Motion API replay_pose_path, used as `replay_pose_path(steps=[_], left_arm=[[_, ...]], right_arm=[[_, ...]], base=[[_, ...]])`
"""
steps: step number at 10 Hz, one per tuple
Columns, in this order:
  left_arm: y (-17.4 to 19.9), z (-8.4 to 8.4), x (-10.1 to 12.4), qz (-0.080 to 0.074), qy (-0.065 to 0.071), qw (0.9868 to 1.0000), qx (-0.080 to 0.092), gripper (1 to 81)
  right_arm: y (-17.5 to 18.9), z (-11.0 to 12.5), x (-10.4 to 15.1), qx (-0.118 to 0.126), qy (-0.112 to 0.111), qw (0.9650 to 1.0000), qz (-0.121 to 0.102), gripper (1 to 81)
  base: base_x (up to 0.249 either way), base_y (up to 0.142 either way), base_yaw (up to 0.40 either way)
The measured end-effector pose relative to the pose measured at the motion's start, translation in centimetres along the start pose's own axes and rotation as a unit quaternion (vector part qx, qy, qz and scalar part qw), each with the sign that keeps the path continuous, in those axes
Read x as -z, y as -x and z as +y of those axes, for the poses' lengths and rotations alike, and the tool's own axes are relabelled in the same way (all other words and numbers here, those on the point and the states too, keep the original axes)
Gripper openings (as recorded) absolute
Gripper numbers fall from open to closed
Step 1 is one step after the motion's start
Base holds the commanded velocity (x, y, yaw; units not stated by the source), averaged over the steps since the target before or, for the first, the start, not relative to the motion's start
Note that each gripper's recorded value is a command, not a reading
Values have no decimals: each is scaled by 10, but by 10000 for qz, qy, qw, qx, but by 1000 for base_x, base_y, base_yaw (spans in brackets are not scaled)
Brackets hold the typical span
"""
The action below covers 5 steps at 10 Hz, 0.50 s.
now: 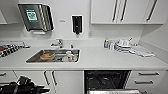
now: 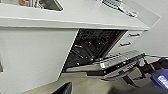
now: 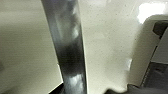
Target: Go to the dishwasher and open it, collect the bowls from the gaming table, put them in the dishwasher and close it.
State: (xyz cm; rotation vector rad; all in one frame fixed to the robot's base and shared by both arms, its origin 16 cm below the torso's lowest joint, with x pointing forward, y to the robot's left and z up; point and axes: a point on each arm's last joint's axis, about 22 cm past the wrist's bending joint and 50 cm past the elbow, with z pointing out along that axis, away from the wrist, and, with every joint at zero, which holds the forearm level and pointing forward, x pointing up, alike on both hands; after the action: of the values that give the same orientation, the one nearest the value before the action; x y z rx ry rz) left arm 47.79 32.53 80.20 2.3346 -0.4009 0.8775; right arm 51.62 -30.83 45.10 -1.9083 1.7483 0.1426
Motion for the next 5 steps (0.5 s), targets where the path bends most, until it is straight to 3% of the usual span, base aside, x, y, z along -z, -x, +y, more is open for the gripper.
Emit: replay_pose_path(steps=[2, 3, 5], left_arm=[[-1, 4, -6, -24, 73, 10000, -23, 811], [0, 2, -3, -24, 33, 10000, -13, 811], [2, 7, -10, -69, 129, 9999, -16, 811]], right_arm=[[1, -13, -1, -33, -300, 9995, -57, 811], [0, -15, 0, -37, -344, 9994, -51, 811], [-3, -15, -9, -74, -391, 9992, -18, 811]], base=[[-78, 0, 0], [-78, 0, 0], [-76, 0, 0]])
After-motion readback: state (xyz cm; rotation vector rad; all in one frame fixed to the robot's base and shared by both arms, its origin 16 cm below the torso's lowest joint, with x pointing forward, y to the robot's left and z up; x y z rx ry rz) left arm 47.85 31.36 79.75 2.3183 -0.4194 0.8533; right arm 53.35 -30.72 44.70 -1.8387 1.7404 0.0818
